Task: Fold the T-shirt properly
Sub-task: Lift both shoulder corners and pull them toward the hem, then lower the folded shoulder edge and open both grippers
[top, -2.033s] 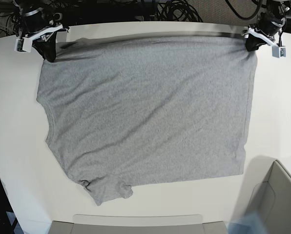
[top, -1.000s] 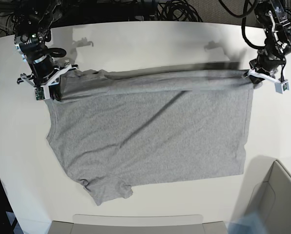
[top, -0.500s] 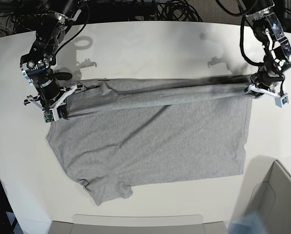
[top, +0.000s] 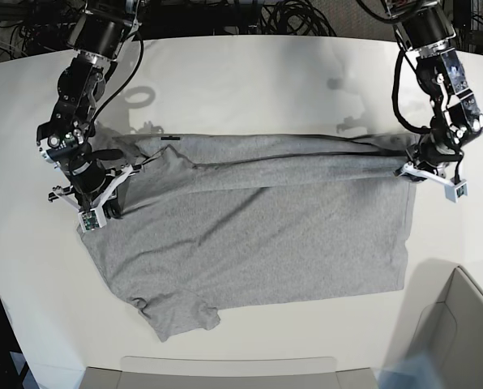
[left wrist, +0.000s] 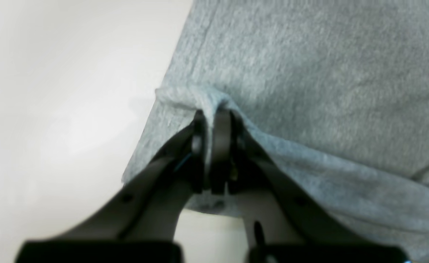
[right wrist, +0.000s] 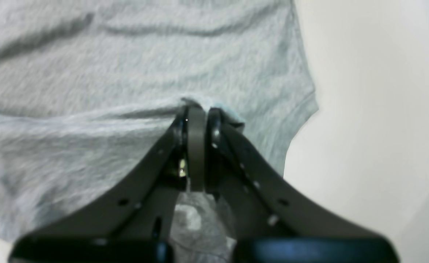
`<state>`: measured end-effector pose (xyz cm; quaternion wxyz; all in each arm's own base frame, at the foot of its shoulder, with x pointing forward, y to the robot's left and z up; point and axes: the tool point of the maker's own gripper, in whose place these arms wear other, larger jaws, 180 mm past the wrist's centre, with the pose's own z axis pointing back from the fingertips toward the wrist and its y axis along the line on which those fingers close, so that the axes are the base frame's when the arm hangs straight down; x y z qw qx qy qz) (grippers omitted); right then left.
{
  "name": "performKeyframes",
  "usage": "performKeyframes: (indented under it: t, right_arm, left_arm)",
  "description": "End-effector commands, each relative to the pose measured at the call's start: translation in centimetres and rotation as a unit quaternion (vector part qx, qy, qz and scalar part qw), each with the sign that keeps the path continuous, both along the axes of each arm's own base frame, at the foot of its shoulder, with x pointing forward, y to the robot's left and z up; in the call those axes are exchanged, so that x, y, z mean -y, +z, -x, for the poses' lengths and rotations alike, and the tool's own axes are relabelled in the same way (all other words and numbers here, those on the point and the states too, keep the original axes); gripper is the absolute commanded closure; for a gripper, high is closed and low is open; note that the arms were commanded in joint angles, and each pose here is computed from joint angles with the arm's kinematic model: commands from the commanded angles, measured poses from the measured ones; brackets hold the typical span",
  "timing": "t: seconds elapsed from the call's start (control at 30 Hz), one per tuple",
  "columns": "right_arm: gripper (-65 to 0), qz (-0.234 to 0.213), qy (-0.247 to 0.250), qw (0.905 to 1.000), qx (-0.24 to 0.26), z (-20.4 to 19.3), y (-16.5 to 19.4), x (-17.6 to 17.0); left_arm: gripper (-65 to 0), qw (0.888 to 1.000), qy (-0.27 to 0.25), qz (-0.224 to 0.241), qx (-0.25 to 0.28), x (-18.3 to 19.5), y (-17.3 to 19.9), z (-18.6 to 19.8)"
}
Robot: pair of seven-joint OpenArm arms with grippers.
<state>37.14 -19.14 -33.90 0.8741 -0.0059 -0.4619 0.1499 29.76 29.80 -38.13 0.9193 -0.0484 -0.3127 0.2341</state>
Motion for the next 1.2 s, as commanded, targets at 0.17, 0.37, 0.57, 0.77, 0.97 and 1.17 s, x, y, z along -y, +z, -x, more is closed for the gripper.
performKeyframes:
  t: [0.17, 0.37, 0.57, 0.77, 0.97, 1.17]
  right_arm:
    - [0.0, -0.014, -0.002, 0.9995, 0.029, -3.2, 1.8, 0.5]
    - [0.0, -0.024, -0.003, 0.9996, 0.015, -4.8, 1.2, 0.9]
    - [0.0, -0.032, -0.004, 0.9994, 0.007, -5.6, 0.9, 0.9]
    - [-1.6, -0.030, -0.003, 0.9995, 0.005, -5.4, 0.8, 0.9]
    - [-23.4, -0.022, 0.001, 0.9993, 0.029, -5.1, 2.4, 0.8]
    - [-24.7, 0.002, -0.003, 0.9965, 0.083, -4.3, 6.3, 0.8]
  left_arm:
    - [0.0, 1.000, 0.014, 0.009, 0.015, -1.0, 0.3, -2.4]
    - [0.0, 1.000, -0.005, -0.001, 0.021, -0.3, 0.5, -3.4]
    - [0.0, 1.000, -0.023, -0.010, 0.018, 0.5, -0.1, -3.7]
    - [-5.6, 1.000, -0.025, -0.009, 0.013, 0.6, -0.4, -3.5]
    - [-19.5, 0.999, -0.027, -0.017, 0.030, 0.5, 0.8, -3.8]
    - [-19.6, 0.997, -0.042, -0.035, 0.056, 1.1, 2.9, -3.8]
